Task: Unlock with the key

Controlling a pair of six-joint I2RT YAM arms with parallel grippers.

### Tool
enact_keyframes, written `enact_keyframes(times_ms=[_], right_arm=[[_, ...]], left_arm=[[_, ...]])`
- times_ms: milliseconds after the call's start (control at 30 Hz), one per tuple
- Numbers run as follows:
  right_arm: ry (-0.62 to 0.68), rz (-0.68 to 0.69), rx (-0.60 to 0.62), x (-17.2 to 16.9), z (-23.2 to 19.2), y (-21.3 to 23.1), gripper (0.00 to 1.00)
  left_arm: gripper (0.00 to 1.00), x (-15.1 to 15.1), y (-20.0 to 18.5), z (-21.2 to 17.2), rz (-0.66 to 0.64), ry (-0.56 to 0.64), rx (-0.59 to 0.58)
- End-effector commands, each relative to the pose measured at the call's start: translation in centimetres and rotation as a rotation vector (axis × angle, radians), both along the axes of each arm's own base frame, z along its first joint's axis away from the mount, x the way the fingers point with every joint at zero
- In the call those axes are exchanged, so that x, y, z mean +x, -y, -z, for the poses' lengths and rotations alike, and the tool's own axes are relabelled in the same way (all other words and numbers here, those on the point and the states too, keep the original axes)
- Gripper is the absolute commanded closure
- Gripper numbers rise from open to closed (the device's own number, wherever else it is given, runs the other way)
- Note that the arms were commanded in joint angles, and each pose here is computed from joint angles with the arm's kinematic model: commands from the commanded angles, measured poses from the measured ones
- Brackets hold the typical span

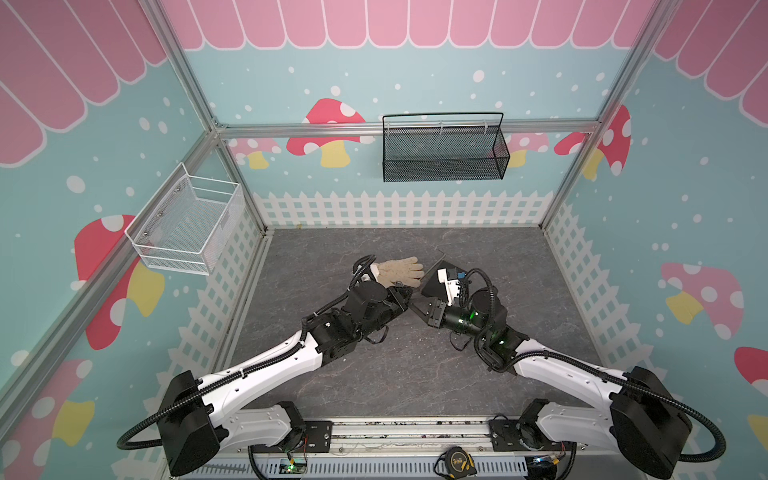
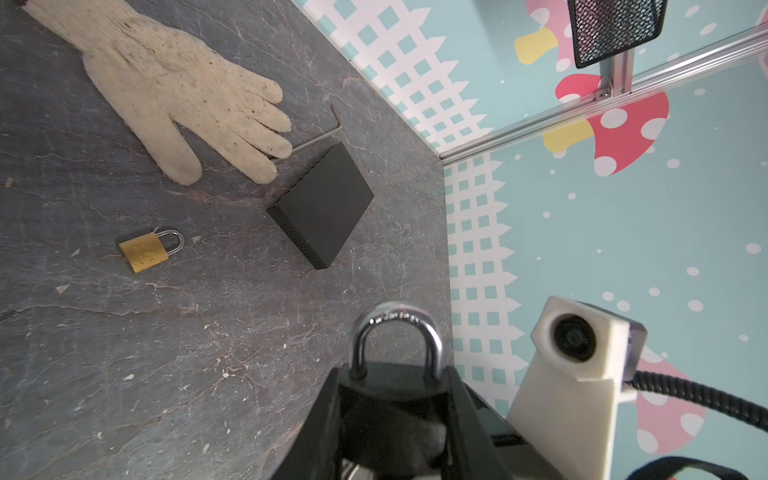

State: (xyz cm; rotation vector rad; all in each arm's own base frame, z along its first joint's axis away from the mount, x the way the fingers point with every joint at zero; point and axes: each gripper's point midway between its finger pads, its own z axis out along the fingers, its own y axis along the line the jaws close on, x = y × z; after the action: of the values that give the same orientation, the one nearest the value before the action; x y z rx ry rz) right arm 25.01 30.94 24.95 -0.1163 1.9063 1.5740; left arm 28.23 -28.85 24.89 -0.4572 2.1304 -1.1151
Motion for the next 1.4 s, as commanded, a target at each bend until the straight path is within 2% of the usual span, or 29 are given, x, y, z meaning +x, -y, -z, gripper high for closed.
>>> enact_keyframes(times_ms=[0, 633, 1000, 1167, 1367], right_arm=[[0.113, -0.281, 0.189, -5.4, -5.5, -2.1, 1.00], [0.082, -0.288, 0.256, -5.4, -5.6, -1.9, 1.00], [0.164, -0.176, 0.018, -3.3, -2.6, -1.9, 1.00], [0.209, -0.098, -0.121, -2.4, -1.2, -0.7, 0.74], [0.262, -0.027, -0.288, -1.9, -0.5, 1.2, 0.51]], left_arm=[[1.00, -1.2, 3.1, -0.6, 0.109, -0.016, -0.127], [1.00, -2.0, 4.4, -2.5, 0.177, -0.010, -0.265], [1.00, -0.8, 0.2, -1.8, 0.033, 0.063, -0.004], [1.00, -0.4, -2.5, -2.1, -0.026, 0.126, 0.154], [1.00, -0.4, -5.4, -1.9, -0.052, 0.220, 0.354]])
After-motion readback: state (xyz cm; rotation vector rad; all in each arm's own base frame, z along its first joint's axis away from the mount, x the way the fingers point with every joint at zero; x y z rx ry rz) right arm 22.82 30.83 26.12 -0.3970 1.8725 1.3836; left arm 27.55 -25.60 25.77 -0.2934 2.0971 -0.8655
